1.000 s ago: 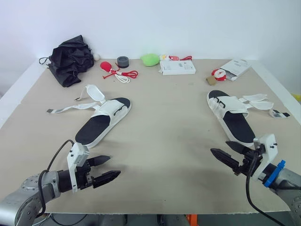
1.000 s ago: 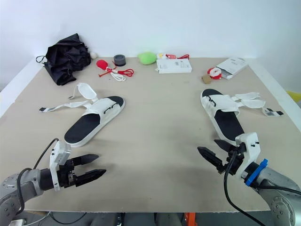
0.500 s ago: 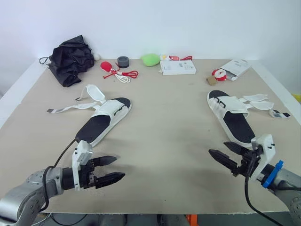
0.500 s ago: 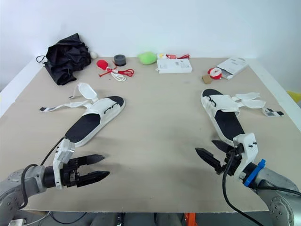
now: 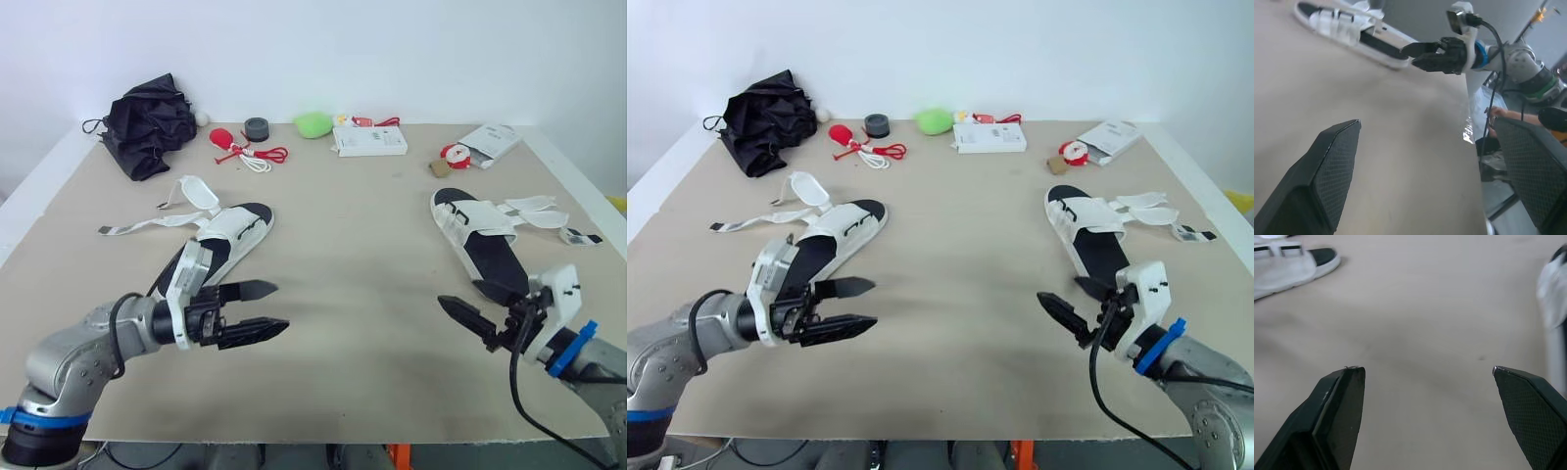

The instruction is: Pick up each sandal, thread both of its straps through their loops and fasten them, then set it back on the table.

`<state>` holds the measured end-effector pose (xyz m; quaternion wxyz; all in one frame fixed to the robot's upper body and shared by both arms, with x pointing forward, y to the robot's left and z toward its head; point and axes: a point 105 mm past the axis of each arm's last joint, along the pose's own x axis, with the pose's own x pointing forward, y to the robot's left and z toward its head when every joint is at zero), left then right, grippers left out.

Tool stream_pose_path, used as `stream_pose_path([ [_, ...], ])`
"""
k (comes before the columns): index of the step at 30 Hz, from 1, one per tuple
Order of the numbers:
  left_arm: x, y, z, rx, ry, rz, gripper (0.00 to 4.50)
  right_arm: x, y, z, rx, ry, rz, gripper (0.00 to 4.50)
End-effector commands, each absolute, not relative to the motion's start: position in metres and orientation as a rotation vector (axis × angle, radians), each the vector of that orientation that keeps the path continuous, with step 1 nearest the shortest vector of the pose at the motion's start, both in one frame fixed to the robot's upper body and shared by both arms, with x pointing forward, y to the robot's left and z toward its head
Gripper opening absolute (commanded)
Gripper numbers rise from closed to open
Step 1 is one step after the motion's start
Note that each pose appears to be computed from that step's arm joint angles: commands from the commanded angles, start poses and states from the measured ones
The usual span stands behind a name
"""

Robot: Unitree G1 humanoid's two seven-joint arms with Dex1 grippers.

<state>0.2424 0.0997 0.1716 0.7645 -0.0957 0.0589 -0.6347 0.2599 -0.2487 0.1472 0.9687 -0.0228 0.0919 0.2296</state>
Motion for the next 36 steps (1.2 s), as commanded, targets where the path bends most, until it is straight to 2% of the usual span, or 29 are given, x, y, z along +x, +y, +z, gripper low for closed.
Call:
stream_pose_path([
  [1, 0.249, 0.081, 0.177, -0.088, 0.033, -1.419, 4.44, 0.283, -0.257, 0.158, -0.138, 0.136, 0.377, 4.5],
  [4, 0.271, 0.068, 0.172, 0.045, -0.017, -1.372, 4.44, 0.314, -0.276, 0.149, -0.138, 0.176, 0.236, 4.5],
  [8, 0.29, 0.059, 0.169, 0.104, -0.045, -1.317, 4.44, 0.337, -0.289, 0.142, -0.125, 0.187, 0.145, 4.5],
  [17, 0.33, 0.047, 0.178, 0.146, -0.129, -1.157, 4.44, 0.393, -0.279, 0.149, -0.128, 0.15, 0.145, 4.5],
  [22, 0.346, 0.05, 0.178, 0.149, -0.137, -1.053, 4.44, 0.413, -0.283, 0.147, -0.161, 0.167, 0.108, 4.5],
  [24, 0.349, 0.051, 0.179, 0.143, -0.143, -1.027, 4.48, 0.42, -0.288, 0.146, -0.153, 0.171, 0.079, 3.94],
  [26, 0.349, 0.051, 0.181, 0.128, -0.152, -1.02, 4.48, 0.425, -0.29, 0.144, -0.146, 0.175, 0.068, 3.16],
  [27, 0.348, 0.05, 0.181, 0.121, -0.154, -1.019, 4.48, 0.427, -0.291, 0.145, -0.14, 0.17, 0.066, 2.51],
  [32, 0.34, 0.048, 0.192, 0.046, -0.192, -1.05, 4.48, 0.429, -0.29, 0.144, -0.132, 0.157, 0.098, 0.21],
  [33, 0.336, 0.047, 0.196, 0.017, -0.207, -1.077, 4.48, 0.43, -0.288, 0.143, -0.126, 0.157, 0.105, 0.06],
  [36, 0.326, 0.049, 0.199, -0.035, -0.21, -1.132, 4.48, 0.429, -0.284, 0.14, -0.12, 0.159, 0.141, 0.06],
])
